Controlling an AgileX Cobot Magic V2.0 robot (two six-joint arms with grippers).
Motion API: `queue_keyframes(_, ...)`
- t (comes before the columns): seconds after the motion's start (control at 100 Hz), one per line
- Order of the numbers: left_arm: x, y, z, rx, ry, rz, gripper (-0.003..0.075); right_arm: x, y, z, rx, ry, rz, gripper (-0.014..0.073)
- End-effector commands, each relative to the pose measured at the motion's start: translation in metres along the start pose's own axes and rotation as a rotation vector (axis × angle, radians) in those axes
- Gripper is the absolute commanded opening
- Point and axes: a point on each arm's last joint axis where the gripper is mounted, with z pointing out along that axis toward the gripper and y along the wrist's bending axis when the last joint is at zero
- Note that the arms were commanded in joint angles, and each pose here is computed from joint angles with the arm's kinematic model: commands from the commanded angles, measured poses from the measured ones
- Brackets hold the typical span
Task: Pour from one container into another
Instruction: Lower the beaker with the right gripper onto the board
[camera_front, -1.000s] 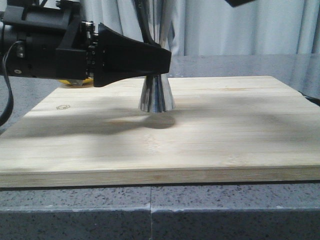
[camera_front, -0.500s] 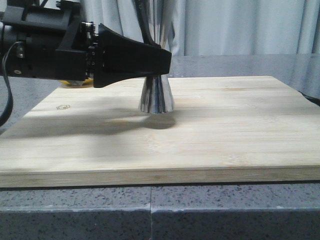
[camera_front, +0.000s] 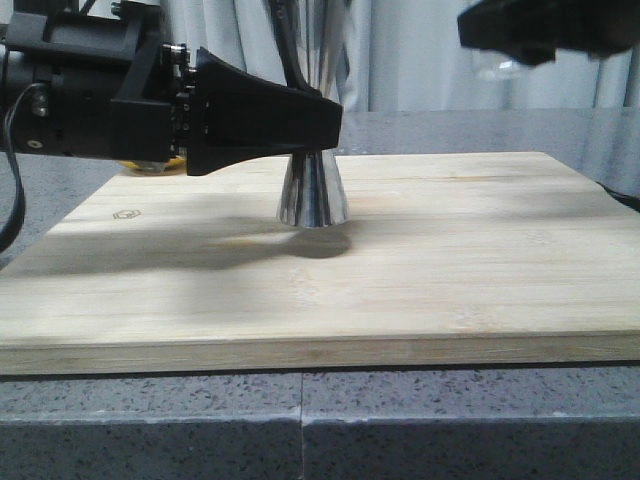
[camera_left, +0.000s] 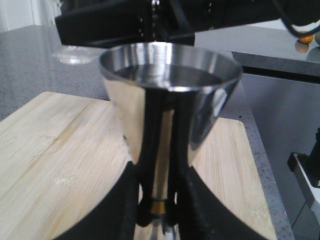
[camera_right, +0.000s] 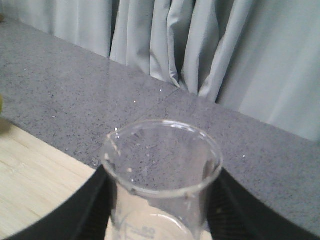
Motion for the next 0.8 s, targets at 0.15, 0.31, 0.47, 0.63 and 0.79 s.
queue_keyframes(0.15, -0.034, -0.015, -0.003, 0.132, -0.210, 0.041, -0.0019, 0.008, -0.002, 0.014, 0.036, -0.122, 0.051, 0.0142)
queue_keyframes(0.31, -0.034, -0.016, -0.003, 0.133, -0.209, 0.042, -0.0019, 0.019, -0.001, 0.023, 0.049, -0.136, 0.071, 0.0142)
queue_keyframes(0.47, -0.034, -0.016, -0.003, 0.133, -0.209, 0.042, -0.0019, 0.028, -0.001, 0.029, 0.074, -0.147, 0.098, 0.0142)
queue_keyframes(0.63, -0.034, -0.016, -0.003, 0.133, -0.209, 0.042, -0.0019, 0.035, -0.001, 0.033, 0.078, -0.143, 0.104, 0.0142)
queue_keyframes(0.79, -0.034, -0.016, -0.003, 0.133, -0.209, 0.042, -0.0019, 0.040, 0.000, 0.036, 0.085, -0.135, 0.112, 0.0142)
